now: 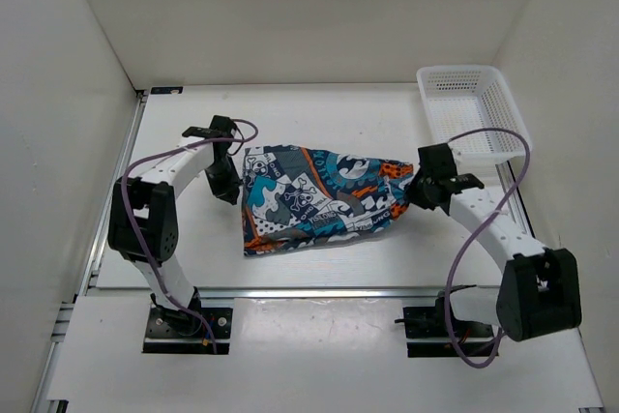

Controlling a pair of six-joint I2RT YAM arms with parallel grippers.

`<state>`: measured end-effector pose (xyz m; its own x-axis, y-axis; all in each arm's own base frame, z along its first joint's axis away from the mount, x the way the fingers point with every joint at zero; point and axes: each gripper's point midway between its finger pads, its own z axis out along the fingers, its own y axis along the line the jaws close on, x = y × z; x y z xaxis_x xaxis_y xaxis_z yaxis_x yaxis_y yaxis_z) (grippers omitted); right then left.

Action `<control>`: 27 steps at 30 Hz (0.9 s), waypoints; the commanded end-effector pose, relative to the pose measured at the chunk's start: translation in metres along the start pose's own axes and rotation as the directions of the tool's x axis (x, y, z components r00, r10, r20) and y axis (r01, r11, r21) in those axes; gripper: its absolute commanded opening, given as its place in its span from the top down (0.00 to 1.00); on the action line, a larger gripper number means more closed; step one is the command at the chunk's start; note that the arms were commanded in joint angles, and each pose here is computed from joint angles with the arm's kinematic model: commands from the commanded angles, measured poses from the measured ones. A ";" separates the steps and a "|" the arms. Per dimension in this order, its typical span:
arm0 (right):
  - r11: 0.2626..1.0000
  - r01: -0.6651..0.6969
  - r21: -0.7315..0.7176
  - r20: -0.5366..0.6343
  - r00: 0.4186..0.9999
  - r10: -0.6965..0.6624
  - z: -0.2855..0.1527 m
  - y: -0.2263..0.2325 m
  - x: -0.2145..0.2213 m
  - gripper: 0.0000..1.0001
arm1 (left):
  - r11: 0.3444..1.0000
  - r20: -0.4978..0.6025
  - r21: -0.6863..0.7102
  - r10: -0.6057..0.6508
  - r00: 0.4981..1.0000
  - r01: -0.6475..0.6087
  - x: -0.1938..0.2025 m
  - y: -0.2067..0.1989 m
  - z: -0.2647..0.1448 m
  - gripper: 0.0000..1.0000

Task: Fold and stack the shorts
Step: Fold the shorts

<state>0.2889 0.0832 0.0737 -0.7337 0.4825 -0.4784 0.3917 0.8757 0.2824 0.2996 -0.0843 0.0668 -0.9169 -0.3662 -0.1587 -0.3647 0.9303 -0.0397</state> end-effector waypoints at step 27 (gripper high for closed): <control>0.797 0.603 -0.044 0.248 0.779 -0.576 -0.094 0.168 -0.060 1.00 | 0.965 -0.090 0.247 0.113 0.990 -0.088 -0.019 -0.114 0.059 0.89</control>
<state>0.3470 0.1704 0.2121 -0.6929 -0.0239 -0.7207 -0.0663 0.9973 0.0307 0.3609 -0.1760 0.0141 -0.9632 -0.2634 -0.0534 -0.2429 0.9383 -0.2459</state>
